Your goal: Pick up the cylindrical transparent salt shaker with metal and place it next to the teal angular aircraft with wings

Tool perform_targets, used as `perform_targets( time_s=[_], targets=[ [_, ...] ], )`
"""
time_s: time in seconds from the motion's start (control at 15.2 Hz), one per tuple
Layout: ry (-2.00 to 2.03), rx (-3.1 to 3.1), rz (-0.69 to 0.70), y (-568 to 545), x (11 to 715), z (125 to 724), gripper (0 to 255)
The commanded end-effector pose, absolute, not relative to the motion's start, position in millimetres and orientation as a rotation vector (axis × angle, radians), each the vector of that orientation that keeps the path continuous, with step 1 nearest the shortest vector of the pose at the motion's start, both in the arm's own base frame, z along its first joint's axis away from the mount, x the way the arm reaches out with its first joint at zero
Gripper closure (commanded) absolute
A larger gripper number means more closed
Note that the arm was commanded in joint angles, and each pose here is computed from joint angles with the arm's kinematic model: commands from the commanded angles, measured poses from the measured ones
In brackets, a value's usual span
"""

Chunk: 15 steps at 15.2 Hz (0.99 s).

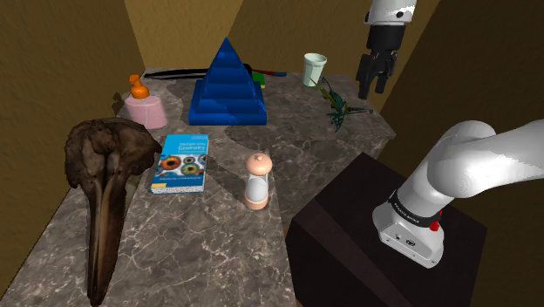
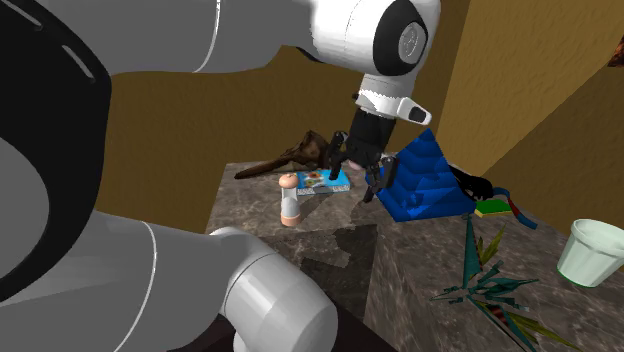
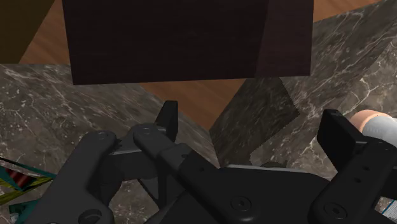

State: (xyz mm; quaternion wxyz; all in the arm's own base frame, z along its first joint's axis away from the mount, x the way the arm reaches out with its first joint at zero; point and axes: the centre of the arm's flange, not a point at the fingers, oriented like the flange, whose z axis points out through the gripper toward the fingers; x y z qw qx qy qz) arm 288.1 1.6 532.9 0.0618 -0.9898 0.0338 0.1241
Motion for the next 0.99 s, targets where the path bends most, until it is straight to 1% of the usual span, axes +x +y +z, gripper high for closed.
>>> perform_targets(
  time_s=[0.0, 0.92],
  targets=[
    [0.102, -2.993, 0.375, 1.6, 288.1, 532.9, 0],
    [0.198, -3.063, 0.129, 177.5, 318.2, 482.5, 0]
  ],
)
